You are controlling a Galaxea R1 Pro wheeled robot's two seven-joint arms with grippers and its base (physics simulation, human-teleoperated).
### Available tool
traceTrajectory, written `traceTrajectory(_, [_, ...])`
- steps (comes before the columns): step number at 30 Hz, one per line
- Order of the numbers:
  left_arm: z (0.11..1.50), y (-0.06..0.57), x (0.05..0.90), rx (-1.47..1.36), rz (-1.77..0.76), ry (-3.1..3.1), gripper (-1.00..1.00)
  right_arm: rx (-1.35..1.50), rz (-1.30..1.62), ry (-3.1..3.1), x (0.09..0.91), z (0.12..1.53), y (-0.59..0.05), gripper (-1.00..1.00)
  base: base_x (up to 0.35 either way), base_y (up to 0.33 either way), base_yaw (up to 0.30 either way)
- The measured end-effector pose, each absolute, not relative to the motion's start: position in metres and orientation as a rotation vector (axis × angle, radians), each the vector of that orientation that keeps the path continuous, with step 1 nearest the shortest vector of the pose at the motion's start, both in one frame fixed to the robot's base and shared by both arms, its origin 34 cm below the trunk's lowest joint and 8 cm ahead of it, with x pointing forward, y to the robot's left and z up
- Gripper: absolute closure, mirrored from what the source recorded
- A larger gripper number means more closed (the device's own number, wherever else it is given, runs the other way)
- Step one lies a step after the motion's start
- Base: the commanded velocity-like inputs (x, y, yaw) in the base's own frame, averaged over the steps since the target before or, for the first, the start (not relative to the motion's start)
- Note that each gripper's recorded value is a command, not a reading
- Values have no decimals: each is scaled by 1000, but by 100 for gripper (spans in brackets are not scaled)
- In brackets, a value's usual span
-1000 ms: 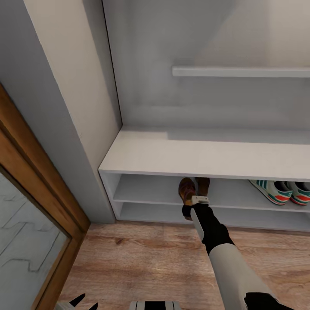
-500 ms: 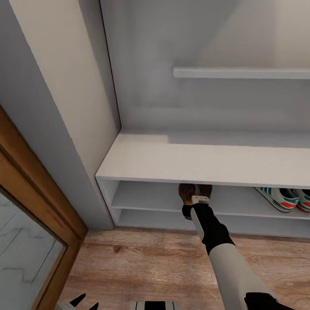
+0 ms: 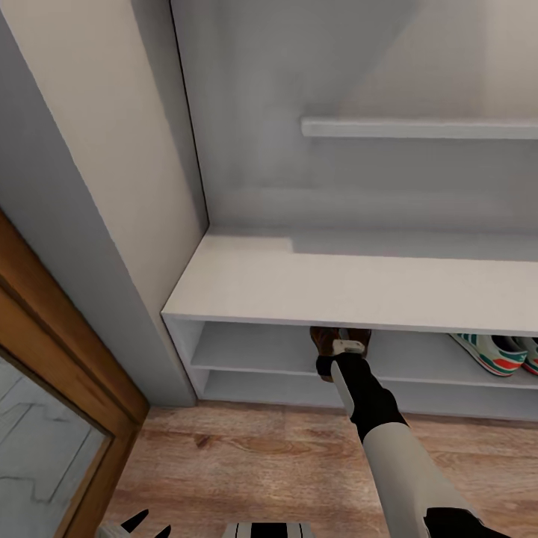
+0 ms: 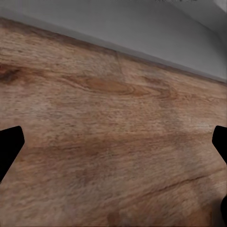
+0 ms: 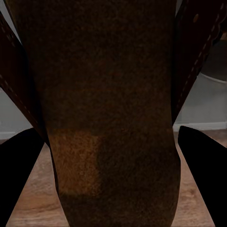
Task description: Pick up the two gym shoes and the two sandals from the corridor floor and place them onto the hallstand (shoe rack) in the corridor, making sure they are on the rack and not on the floor. Arrange them so the two gym shoes are next to each other and the two sandals are next to each other.
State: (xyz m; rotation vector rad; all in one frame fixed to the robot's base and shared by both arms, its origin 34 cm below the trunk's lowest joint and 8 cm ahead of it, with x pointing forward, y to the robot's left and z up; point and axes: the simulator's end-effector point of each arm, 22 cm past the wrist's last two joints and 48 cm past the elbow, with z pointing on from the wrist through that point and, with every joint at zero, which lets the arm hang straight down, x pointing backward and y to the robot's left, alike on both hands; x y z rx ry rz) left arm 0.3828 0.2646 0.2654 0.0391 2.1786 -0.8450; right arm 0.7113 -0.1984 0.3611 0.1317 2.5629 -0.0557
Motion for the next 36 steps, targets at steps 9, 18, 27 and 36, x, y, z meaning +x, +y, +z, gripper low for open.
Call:
traceTrajectory(9, [265,265,383,39,-845,2179,-100,133,-56,2563,711,361,-199,100,51,0,0])
traceTrajectory(18, [265,265,383,39,-845,2179,-100,133,-55,2563,711,361,-199,100,56,0,0])
traceTrajectory(27, [265,265,383,39,-845,2179,-100,133,-55,2564,711,361,-199,100,103,0,0])
traceTrajectory(36, [265,265,383,38,-846,2179,-100,133,-55,2564,711,361,-198,100,12,0,0])
